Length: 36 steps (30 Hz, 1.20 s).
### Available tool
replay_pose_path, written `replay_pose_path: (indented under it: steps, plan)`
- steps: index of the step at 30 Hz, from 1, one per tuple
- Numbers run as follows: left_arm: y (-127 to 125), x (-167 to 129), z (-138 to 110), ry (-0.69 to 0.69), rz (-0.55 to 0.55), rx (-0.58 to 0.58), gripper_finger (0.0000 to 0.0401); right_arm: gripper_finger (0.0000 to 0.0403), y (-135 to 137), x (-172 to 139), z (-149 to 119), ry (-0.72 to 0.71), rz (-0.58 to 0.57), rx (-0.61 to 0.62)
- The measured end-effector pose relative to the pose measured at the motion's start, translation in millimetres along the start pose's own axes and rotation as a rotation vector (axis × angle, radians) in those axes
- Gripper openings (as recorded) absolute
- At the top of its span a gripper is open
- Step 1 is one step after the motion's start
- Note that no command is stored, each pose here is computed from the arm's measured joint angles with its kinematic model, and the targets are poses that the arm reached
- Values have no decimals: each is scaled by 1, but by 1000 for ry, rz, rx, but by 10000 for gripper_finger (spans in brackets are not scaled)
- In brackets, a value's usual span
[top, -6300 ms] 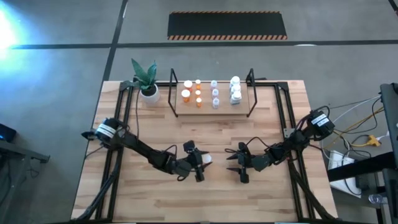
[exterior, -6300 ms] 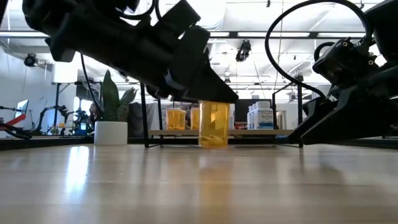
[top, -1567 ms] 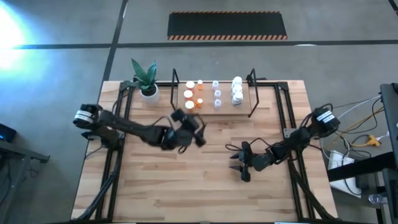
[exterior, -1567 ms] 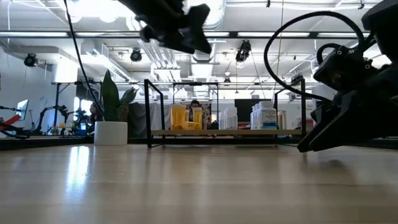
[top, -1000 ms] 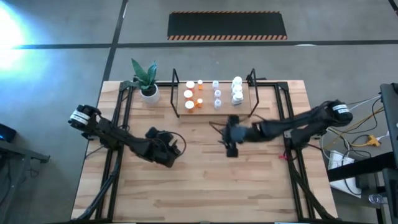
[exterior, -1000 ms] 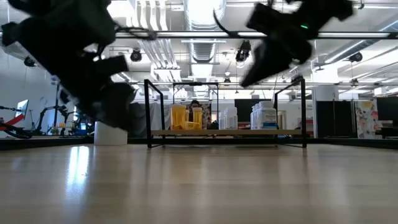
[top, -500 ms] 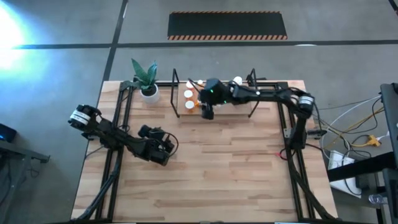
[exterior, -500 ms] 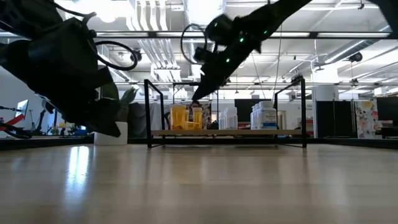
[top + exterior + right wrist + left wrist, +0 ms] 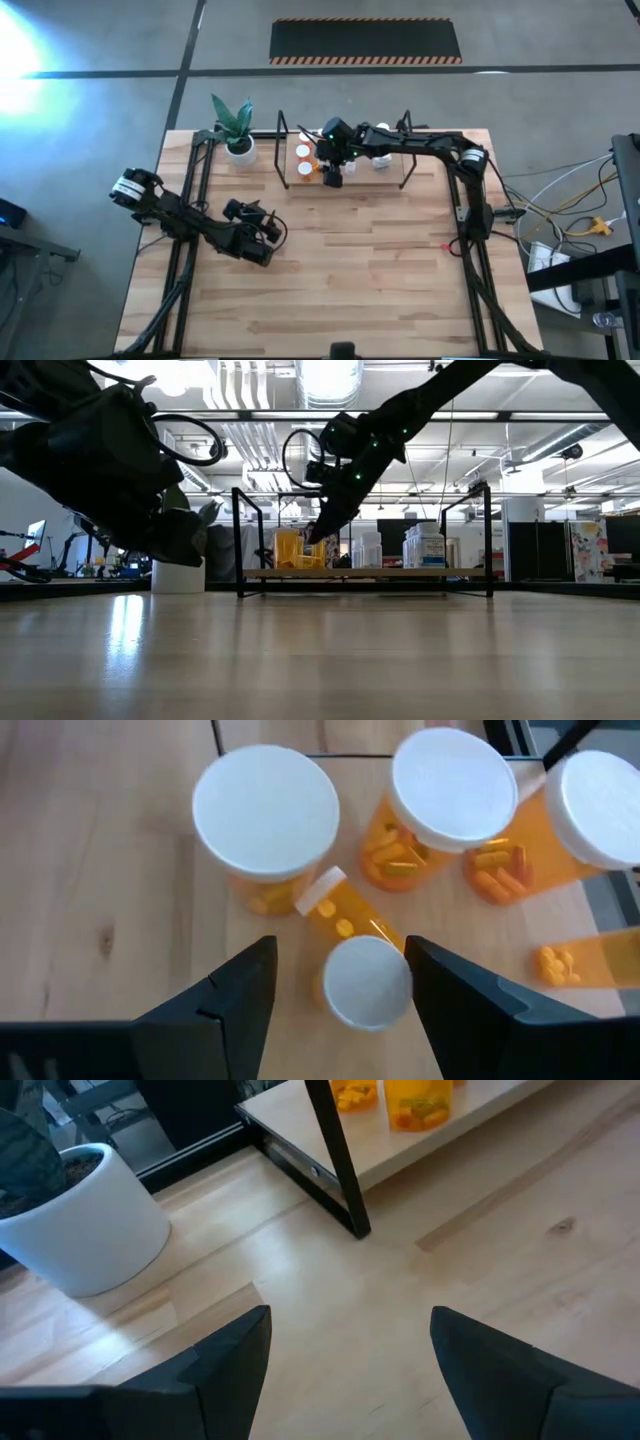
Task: Pick and place medicine bottles onto shelf by color
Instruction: Remove the small orange pill bottle from the shelf
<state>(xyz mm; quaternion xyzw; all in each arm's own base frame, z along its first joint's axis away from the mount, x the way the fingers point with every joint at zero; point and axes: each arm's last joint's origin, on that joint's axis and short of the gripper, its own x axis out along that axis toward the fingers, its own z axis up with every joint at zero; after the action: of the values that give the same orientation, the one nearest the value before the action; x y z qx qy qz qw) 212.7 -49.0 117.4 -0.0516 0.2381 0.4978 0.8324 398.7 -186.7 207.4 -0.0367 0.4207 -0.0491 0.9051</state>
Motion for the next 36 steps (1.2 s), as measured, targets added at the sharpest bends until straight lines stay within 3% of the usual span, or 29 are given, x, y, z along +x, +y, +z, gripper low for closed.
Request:
replay_pose_path:
  steps: [14, 17, 25, 30, 36]
  plan:
    - [0, 0, 0, -2, 2, 2, 257, 94, 15, -9, 0, 71, 39, -1]
    - [0, 0, 0, -2, 2, 1, 257, 95, 32, -13, 3, 100, 94, -30]
    - [0, 0, 0, -2, 2, 0, 257, 120, 98, -2, -2, 112, 373, -77]
    - [0, 0, 0, -3, 2, -1, 257, 104, 130, 15, -22, 93, 409, -102]
    - [0, 0, 0, -3, 1, -3, 258, 118, 138, 20, -31, 61, 411, -77]
